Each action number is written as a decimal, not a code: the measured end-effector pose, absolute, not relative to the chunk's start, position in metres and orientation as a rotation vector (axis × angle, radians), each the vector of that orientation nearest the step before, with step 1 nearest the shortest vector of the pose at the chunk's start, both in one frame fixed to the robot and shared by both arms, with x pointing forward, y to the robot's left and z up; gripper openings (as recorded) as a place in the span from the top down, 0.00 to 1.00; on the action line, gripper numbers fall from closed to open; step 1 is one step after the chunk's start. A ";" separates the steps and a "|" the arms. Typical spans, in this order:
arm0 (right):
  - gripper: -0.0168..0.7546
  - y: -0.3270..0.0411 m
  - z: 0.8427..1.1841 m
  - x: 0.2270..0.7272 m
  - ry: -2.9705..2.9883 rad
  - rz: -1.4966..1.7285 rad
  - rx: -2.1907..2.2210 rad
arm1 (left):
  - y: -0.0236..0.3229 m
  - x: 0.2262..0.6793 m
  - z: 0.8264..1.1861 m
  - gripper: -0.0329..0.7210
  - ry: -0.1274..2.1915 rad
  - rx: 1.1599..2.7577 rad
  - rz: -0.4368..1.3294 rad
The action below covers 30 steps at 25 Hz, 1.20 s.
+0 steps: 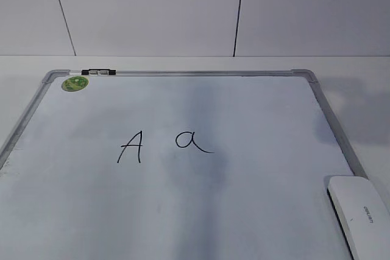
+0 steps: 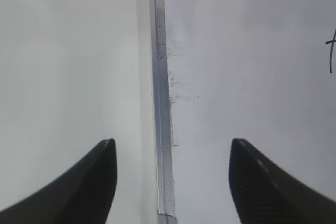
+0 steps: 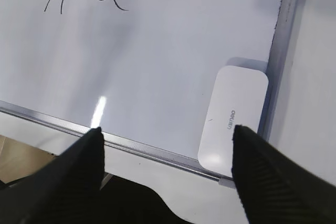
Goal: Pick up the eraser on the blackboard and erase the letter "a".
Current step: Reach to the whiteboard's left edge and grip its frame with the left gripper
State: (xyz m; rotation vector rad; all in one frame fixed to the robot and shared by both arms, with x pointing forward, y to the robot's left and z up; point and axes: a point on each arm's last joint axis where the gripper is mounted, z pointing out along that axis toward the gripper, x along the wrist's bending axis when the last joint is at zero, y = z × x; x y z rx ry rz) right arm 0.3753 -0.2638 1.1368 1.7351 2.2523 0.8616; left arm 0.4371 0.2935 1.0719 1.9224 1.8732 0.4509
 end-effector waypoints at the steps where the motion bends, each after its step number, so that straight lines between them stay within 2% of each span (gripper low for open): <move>1: 0.23 -0.264 1.138 0.375 2.242 0.858 1.743 | 0.293 0.439 1.070 0.30 1.880 1.927 0.440; 10: 0.23 -0.256 1.132 0.377 2.246 0.738 1.794 | 0.293 0.450 1.059 0.30 1.905 1.948 0.406; 16: 0.23 -0.247 1.118 0.392 2.241 0.562 1.857 | 0.293 0.456 1.056 0.30 1.900 1.934 0.417; 26: 0.23 -0.252 1.100 0.414 2.153 0.354 1.950 | 0.291 0.474 1.035 0.30 1.948 1.942 0.336; 30: 0.23 -0.252 1.082 0.411 2.163 0.277 2.005 | 0.291 0.481 1.028 0.30 1.960 1.947 0.323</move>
